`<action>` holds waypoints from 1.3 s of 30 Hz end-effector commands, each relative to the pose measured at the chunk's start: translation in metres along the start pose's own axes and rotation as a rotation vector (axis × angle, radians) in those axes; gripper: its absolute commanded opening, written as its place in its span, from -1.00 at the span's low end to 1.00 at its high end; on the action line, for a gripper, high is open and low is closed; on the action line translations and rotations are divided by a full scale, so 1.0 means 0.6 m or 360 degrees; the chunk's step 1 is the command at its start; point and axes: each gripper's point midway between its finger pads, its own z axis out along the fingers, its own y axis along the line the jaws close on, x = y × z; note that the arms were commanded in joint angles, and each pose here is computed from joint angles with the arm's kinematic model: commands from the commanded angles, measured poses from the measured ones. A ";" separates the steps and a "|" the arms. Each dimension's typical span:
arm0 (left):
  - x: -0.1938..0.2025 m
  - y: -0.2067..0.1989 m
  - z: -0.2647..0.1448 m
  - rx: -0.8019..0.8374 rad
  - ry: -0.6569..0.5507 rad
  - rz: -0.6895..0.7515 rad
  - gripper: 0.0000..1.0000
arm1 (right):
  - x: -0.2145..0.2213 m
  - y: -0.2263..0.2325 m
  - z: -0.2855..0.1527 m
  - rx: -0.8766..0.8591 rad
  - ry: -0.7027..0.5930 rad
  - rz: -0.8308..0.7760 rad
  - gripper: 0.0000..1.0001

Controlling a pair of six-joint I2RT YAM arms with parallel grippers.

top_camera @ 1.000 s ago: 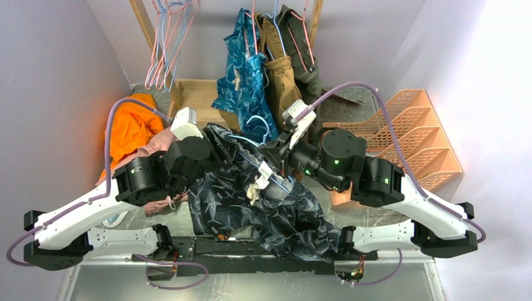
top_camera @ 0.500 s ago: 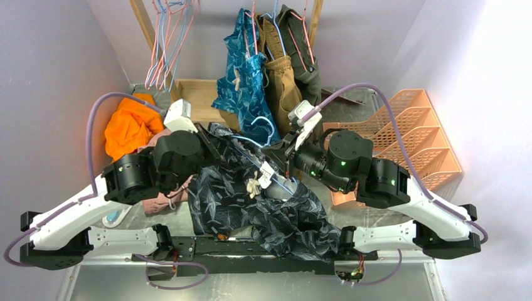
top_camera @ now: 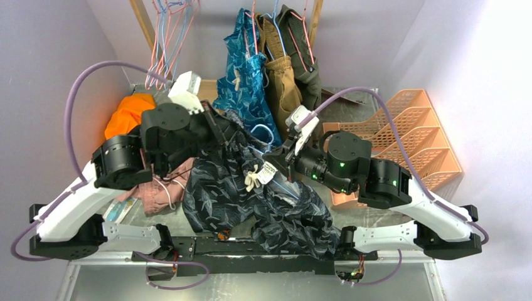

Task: Place the shorts on the hanger
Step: Hang the shorts on the hanger.

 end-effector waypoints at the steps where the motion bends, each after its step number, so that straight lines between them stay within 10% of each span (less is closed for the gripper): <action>1: 0.015 -0.033 0.009 0.0062 0.0163 0.0165 -0.82 | -0.048 0.034 -0.022 -0.0213 -0.0194 0.0014 -1.00; 11: 0.002 -0.047 -0.031 0.0239 0.0157 0.0106 0.39 | -0.069 0.033 -0.052 -0.0259 -0.0359 0.0072 -1.00; 27: -0.144 -0.041 -0.218 0.0802 -0.0415 0.0117 0.44 | -0.172 0.046 -0.143 -0.0448 -0.0799 0.0152 -1.00; 39: -0.258 -0.052 -0.350 0.1052 -0.0870 0.0384 0.43 | -0.231 0.092 -0.199 -0.0731 -0.0691 -0.0015 -1.00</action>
